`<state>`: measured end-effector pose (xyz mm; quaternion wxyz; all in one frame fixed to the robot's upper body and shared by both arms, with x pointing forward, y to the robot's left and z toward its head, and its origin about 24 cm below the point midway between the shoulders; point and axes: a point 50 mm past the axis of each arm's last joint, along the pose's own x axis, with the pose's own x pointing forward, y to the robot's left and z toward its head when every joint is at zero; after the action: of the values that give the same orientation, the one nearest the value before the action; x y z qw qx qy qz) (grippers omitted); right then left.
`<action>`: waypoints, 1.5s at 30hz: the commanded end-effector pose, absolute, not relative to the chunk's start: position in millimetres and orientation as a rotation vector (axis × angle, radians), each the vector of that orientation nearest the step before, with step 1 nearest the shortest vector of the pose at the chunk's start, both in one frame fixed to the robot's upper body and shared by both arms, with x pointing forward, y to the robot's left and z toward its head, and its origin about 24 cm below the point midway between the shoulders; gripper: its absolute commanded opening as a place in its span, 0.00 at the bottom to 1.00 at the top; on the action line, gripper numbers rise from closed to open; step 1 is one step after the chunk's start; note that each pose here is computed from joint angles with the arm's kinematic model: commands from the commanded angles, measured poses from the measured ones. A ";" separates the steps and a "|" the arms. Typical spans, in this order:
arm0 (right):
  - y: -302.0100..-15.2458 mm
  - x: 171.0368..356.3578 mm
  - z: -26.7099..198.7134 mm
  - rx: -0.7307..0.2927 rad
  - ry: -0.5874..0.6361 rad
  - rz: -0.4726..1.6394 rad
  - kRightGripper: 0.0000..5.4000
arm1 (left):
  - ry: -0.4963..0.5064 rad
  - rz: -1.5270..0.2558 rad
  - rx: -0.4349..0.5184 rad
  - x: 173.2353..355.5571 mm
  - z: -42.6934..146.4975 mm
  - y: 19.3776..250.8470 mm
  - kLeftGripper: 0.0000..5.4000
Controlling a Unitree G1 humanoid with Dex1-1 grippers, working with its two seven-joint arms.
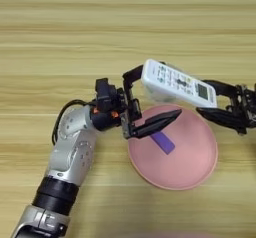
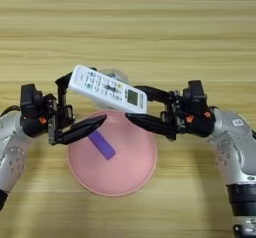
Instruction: Move the objects on the table
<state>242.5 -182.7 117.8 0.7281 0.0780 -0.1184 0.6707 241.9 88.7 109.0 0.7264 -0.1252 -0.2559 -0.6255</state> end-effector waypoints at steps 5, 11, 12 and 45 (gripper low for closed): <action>-181.4 239.8 119.5 0.175 -0.264 1.508 0.54 | -0.585 -1.385 -0.297 241.0 113.7 91.0 0.73; -182.8 238.7 121.1 0.181 -0.268 1.515 0.54 | -0.585 -1.398 -0.367 240.8 116.3 95.4 0.61; -183.0 238.7 121.0 0.181 -0.267 1.515 0.54 | -0.584 -1.400 -0.370 240.5 116.5 95.4 0.60; -189.7 244.5 132.0 0.242 -0.342 1.459 0.94 | -0.556 -1.402 -0.332 241.0 109.6 95.5 0.54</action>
<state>240.2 -186.4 116.2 0.7258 0.0928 -0.1197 0.6711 240.0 95.5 109.8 0.7158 -0.1630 -0.2498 -0.6315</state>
